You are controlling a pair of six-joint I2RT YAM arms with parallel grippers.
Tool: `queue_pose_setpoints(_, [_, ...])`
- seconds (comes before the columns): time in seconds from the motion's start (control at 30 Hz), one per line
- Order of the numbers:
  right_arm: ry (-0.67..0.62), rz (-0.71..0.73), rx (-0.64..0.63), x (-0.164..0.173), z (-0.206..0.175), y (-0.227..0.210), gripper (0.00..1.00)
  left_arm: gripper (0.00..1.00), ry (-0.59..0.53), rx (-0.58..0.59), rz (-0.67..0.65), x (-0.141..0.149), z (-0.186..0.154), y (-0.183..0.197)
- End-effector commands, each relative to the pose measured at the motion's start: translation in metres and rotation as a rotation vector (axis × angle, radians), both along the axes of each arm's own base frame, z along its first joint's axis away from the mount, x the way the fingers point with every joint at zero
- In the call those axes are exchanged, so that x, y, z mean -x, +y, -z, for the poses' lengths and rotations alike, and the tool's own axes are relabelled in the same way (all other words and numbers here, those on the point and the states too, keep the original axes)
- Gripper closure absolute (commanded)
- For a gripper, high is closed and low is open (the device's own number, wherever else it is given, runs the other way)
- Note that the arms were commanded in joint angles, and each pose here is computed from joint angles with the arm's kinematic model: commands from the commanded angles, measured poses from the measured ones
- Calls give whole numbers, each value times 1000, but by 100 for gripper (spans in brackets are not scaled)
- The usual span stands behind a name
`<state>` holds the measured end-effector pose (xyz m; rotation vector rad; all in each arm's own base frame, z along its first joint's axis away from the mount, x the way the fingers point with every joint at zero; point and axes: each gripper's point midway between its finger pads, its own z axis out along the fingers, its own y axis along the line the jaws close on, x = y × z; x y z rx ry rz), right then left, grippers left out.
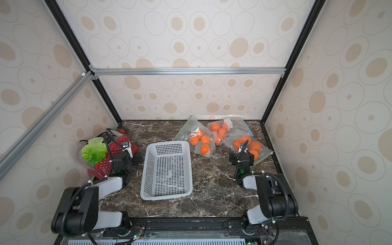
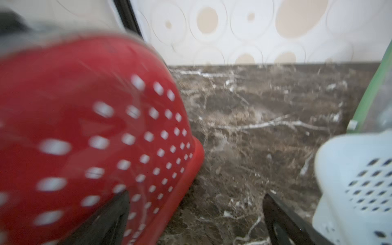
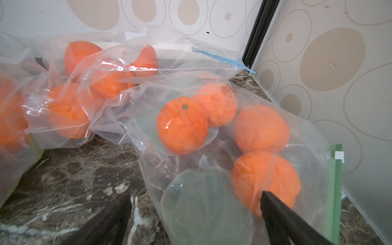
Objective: Open the zip-top bag and take out the orange
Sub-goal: Move the basket to the center of the board.
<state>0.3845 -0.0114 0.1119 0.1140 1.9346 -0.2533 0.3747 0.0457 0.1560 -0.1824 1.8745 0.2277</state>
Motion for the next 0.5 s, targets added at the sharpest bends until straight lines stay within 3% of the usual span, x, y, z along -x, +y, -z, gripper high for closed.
queue_pose_setpoints(0.0, [-64, -3, -8, 0, -56, 10, 0, 1, -75, 121, -152, 16, -48, 17])
queue_pose_setpoints(0.1, [-35, -164, -128, 0, -88, 44, 10, 1, -84, 289, -427, 49, -41, 46])
queue_pose_setpoints(0.13, [-24, -224, -158, -3, -100, 57, 13, 1, -93, 326, -430, 50, -39, 46])
queue_pose_setpoints(0.33, [171, -574, -306, -38, -135, 141, 22, 1, 56, 526, -31, 21, -36, -28])
queue_pose_setpoints(0.47, [400, -711, -292, -70, -125, 193, 22, 1, 153, 647, 139, 10, -29, -69])
